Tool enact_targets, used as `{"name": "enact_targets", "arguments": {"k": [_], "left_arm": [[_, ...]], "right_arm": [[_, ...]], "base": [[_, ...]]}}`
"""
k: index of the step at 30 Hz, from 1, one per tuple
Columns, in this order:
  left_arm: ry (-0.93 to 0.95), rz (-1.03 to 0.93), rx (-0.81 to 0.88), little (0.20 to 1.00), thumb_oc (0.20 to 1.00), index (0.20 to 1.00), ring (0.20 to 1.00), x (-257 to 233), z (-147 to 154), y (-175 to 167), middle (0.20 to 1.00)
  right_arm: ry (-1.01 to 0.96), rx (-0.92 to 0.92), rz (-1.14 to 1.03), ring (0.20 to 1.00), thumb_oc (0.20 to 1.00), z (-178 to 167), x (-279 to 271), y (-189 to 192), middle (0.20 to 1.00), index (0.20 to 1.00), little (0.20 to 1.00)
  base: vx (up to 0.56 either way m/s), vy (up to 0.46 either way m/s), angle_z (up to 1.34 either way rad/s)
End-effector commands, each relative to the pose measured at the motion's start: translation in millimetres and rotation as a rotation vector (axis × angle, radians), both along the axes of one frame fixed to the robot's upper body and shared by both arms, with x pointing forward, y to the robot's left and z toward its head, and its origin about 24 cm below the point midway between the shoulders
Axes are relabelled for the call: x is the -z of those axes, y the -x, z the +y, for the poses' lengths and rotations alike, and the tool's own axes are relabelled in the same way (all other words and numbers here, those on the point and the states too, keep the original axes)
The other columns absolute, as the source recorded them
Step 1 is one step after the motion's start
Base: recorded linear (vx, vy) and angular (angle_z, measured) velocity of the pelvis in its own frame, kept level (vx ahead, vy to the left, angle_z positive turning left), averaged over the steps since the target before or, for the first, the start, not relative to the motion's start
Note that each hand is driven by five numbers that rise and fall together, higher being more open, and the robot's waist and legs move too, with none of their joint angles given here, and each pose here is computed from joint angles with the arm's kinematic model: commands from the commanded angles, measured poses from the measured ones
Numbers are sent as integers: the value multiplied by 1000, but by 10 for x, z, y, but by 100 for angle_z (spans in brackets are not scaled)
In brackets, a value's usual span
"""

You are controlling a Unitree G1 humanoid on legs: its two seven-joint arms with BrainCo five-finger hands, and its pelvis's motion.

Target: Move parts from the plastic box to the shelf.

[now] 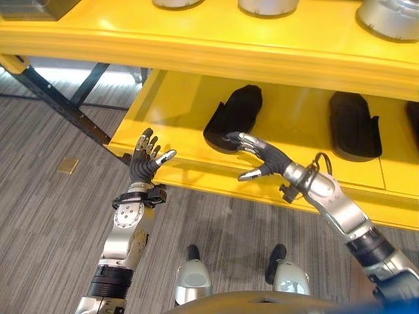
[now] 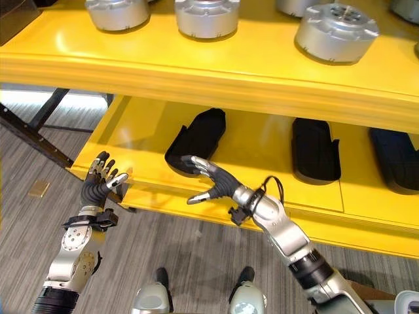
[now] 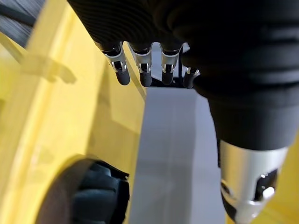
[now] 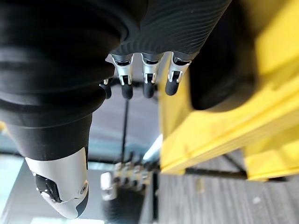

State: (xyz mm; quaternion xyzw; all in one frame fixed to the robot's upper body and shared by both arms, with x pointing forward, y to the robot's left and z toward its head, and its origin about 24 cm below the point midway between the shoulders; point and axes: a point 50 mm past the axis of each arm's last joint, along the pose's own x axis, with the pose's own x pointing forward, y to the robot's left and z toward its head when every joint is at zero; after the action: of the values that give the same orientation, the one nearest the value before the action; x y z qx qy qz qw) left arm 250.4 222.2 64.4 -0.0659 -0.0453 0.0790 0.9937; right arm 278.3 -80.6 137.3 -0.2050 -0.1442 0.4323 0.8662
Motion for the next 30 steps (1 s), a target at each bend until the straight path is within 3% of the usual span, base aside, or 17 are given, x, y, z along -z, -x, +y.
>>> {"name": "enact_targets", "arguments": {"k": [1, 7, 18, 23, 30], "left_arm": [[-17, -150, -36, 1000, 1000, 1000, 1000, -366, 90, -43, 1000], [-24, -176, -78, 1000, 1000, 1000, 1000, -470, 165, -71, 1000], [-48, -199, -160, 1000, 1000, 1000, 1000, -527, 214, -124, 1000], [-46, -222, -192, 1000, 1000, 1000, 1000, -566, 214, -173, 1000], [-27, -251, -156, 1000, 1000, 1000, 1000, -611, 158, -189, 1000]], "right_arm": [[-45, -205, -251, 1000, 1000, 385, -487, 211, 1000, 1000, 1000], [-25, -380, -294, 1000, 1000, 688, -698, 395, 1000, 1000, 1000], [70, -417, -210, 1000, 1000, 932, -477, 407, 1000, 1000, 1000], [129, -234, -312, 1000, 1000, 969, -427, 240, 1000, 1000, 1000], [92, -3, -412, 1000, 1000, 757, -568, -32, 1000, 1000, 1000]], "base": [[-109, 0, -3], [-58, -7, 2], [-39, 12, 3], [-71, 37, 4], [-47, 35, 1]]}}
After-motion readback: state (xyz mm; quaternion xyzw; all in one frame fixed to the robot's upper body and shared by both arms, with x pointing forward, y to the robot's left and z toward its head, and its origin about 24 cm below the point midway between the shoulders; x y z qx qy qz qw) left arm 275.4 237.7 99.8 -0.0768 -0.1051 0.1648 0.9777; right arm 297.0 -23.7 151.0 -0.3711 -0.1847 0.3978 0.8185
